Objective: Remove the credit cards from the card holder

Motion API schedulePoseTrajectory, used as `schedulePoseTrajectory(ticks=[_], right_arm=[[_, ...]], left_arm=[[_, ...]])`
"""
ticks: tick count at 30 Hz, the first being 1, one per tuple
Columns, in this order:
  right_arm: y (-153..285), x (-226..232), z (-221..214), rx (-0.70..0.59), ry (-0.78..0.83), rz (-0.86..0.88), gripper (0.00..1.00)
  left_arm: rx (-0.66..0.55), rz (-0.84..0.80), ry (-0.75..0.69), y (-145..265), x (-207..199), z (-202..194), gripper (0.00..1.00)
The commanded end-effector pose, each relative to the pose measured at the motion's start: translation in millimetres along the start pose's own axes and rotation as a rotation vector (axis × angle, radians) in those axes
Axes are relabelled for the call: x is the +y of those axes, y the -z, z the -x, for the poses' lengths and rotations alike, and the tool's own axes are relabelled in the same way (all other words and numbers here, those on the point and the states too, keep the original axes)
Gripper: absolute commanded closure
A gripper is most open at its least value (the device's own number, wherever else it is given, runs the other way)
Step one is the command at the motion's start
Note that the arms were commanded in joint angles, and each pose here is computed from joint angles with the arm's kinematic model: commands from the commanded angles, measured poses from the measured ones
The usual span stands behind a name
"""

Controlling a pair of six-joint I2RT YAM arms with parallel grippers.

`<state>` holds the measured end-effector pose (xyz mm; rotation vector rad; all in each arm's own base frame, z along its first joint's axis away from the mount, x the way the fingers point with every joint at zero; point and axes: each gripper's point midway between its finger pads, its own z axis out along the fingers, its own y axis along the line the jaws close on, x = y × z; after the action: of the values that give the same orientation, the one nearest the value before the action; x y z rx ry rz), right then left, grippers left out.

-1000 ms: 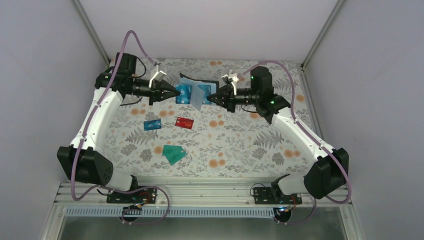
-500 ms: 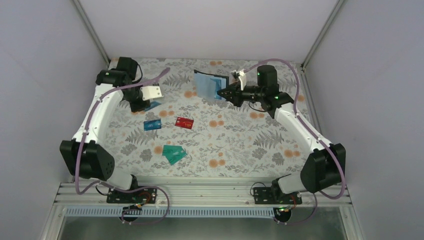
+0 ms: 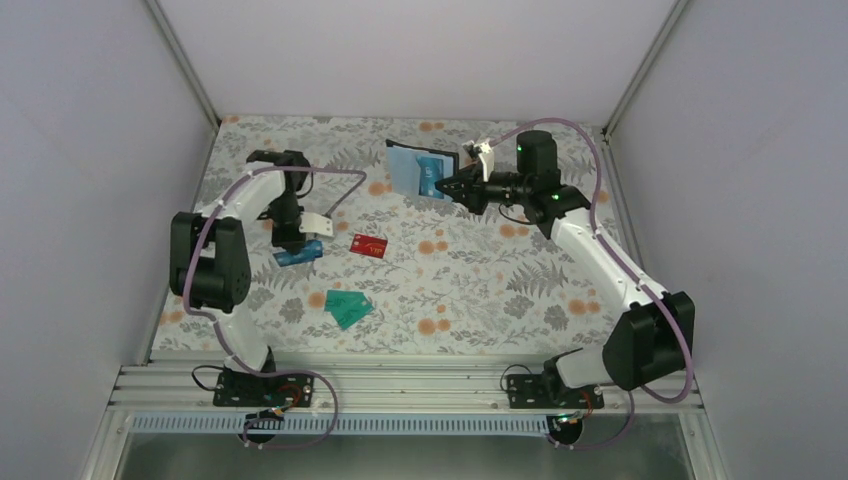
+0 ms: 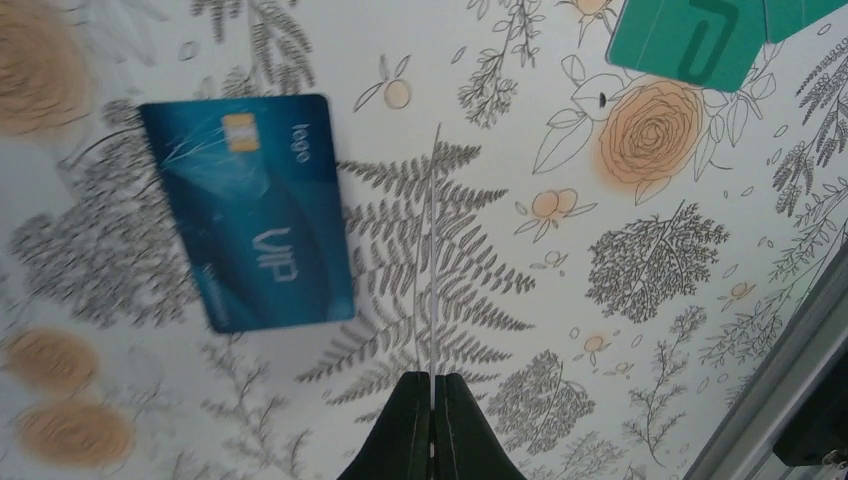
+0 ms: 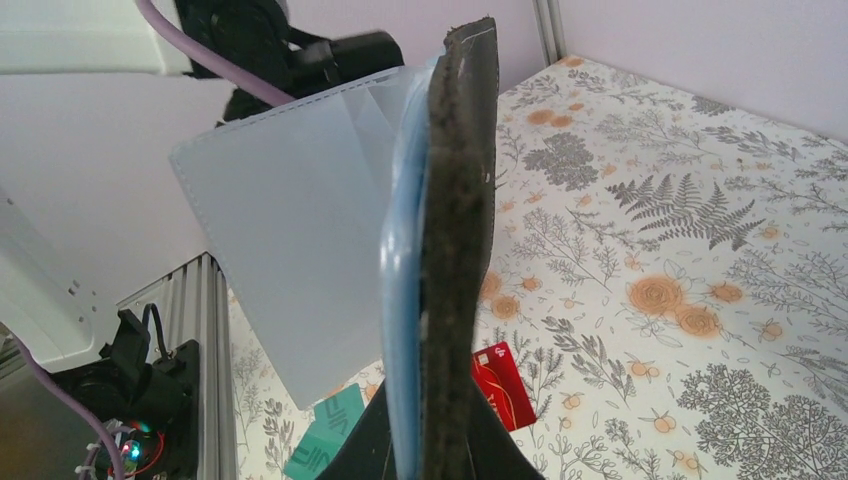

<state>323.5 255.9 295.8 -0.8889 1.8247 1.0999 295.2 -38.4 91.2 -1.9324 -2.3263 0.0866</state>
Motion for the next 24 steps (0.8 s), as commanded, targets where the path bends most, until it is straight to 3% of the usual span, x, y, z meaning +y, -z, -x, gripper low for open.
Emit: schedulePoseTrajectory(ticks=[1,9,11,16,20,24], right_arm=[[7.4,7.5,7.2,-0.025,0.042,0.003,0.96],[7.4,5.7,5.6,-0.020,0.039,-0.009,0.96],[8.1,5.0,5.7,-0.020,0.038,-0.017,0.96],[12.2,7.8,11.5,-0.031,0.048,-0.024,0.96],[16.6,12.7,14.5,-0.044,0.059,-0.027,0.96],[18.9,15.7,15.7,-0.047,0.055,-0.028,0.96]], left_arm=[[0.042,-0.047,-0.056,-22.4,0.6,2.4,0.98],[0.094,-0.007,-0.042,-45.4,41.7,12.1,0.97],[0.132,-0.003,-0.028,-51.2,46.4,8.2,0.90],[0.153,0.060,-0.009,-50.2,62.7,7.0,0.61],[0.047,0.160,0.028,-17.1,87.3,26.9,0.39],[-0.155,0.299,0.051,48.4,105.3,53.1,0.25]])
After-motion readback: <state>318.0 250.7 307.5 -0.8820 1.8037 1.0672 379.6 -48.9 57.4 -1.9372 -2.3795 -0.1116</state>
